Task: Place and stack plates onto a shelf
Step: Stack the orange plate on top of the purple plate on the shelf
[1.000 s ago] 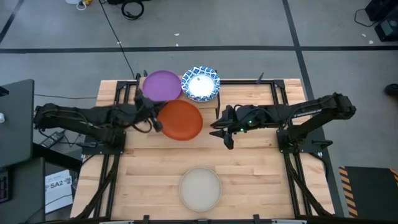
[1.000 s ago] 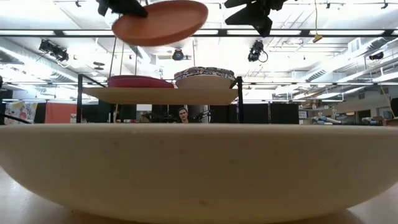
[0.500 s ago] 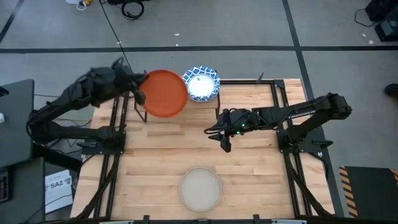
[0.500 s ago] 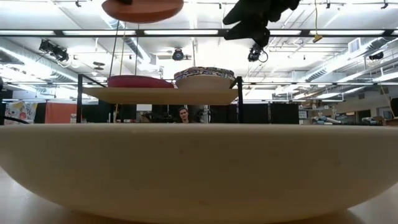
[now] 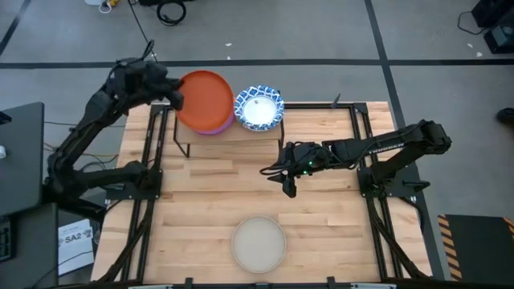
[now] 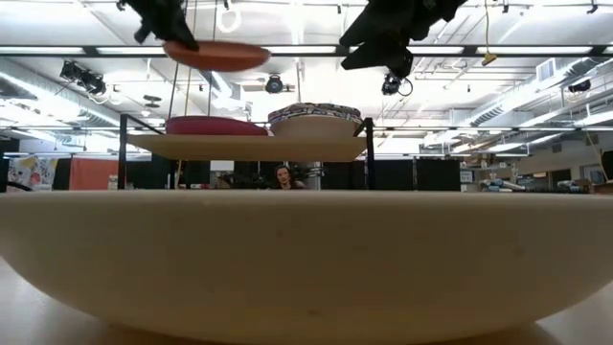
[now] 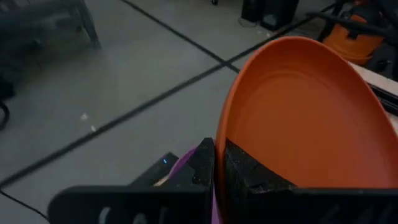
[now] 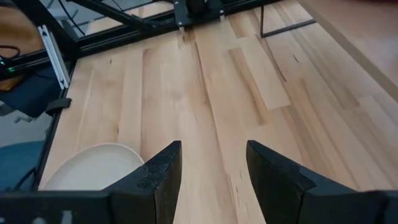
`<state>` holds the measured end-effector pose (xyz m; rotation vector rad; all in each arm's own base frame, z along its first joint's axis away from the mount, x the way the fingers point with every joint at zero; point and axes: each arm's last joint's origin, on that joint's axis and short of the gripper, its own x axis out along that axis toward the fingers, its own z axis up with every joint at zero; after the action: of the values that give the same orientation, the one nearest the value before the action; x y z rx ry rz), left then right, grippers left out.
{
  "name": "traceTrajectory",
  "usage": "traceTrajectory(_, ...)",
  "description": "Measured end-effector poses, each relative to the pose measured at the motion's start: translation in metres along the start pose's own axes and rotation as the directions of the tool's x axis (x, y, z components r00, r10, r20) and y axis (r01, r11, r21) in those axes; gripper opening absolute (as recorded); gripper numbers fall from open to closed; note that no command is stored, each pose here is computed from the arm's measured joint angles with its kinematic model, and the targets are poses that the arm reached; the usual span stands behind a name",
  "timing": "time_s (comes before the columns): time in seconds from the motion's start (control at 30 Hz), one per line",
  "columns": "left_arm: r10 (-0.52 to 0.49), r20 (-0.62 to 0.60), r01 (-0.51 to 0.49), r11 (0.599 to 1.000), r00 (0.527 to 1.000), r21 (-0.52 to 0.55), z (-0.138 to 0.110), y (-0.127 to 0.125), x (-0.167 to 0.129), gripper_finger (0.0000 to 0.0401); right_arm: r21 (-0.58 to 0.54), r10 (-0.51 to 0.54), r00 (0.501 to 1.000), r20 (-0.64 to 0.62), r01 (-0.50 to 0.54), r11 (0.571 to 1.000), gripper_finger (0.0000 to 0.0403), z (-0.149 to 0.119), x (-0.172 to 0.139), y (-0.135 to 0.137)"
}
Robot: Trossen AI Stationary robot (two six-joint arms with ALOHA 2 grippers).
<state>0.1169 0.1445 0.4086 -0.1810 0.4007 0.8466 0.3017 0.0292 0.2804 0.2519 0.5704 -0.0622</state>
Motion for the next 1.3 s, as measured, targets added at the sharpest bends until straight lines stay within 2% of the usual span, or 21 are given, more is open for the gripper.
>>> traceTrajectory(0.33, -0.055, -0.172, 0.036, 0.993, 0.984, -0.111, -0.012, 0.035, 0.058, 0.0018, 0.0, 0.0, 1.0, -0.001, 0.0, 1.0, 0.0185, 0.0, 0.001, 0.0)
traceTrajectory(0.5, -0.052, -0.269, 0.01, 0.988, 0.962, -0.153, -0.023, 0.046, 0.076, 0.0018, 0.0, 0.0, 1.0, -0.001, 0.0, 1.0, 0.0187, 0.0, 0.001, 0.0)
traceTrajectory(0.7, -0.051, -0.331, -0.009, 0.984, 0.942, -0.176, -0.03, 0.052, 0.082, 0.0018, 0.0, -0.001, 1.0, -0.001, 0.001, 1.0, 0.0187, 0.0, 0.001, 0.0)
traceTrajectory(1.3, -0.045, -0.372, -0.063, 0.96, 0.927, -0.274, -0.034, 0.051, 0.081, 0.0018, 0.0, -0.001, 1.0, -0.001, 0.001, 1.0, 0.0187, 0.0, 0.001, 0.0)
